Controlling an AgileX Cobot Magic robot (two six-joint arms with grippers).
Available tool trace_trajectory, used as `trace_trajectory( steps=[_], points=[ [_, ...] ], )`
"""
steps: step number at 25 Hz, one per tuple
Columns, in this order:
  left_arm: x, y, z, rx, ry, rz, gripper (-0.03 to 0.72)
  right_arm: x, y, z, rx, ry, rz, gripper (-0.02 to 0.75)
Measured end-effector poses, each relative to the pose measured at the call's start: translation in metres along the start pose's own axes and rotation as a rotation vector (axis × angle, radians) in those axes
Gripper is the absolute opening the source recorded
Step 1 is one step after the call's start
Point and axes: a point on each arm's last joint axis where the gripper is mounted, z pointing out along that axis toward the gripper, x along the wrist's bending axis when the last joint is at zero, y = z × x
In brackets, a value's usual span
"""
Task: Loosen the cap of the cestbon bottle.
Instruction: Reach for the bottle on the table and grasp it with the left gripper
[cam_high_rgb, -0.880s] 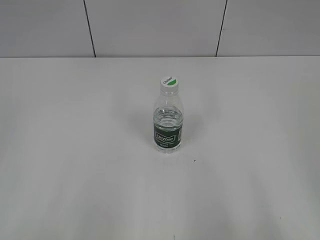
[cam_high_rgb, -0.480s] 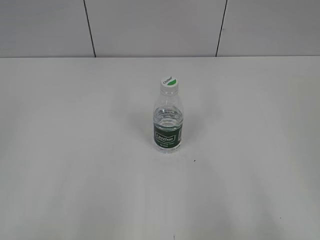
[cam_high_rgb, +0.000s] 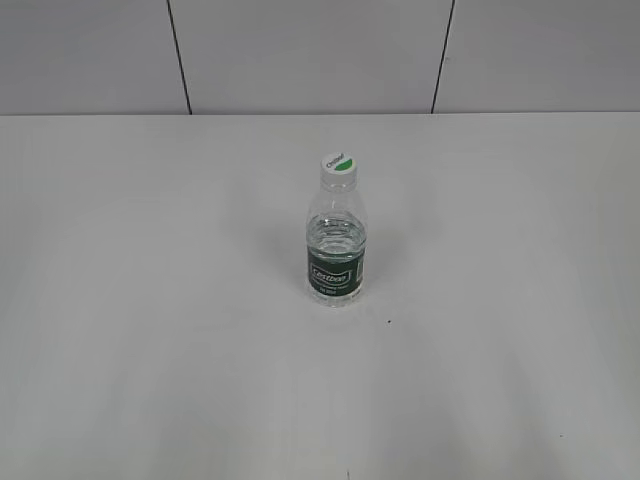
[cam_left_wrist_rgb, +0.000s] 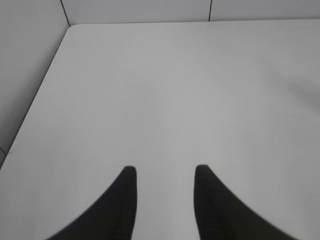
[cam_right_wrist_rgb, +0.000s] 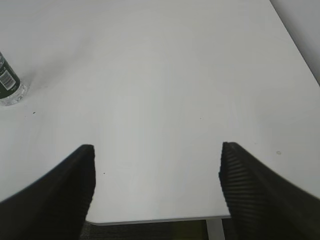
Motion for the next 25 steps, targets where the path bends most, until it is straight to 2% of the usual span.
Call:
trace_trajectory(
  steps=[17,19,22,25],
  points=[
    [0.0001,0.0,0.0,0.0,0.001,0.0,0.249,0.0005,0.0,0.0,0.0,0.005,0.003,0.589],
    [0.0,0.0004,0.0008,0.006,0.001,0.001,0.281,0.0005,0.0,0.0,0.0,0.005,0.003,0.589],
    [0.0,0.0021,0.0037,0.026,0.001,0.005,0.415,0.0005,0.0,0.0,0.0,0.005,0.003,0.589],
    [0.0,0.0039,0.0071,0.049,0.003,0.008,0.517,0.0,0.0,0.0,0.0,0.0,0.0,0.589]
  ],
)
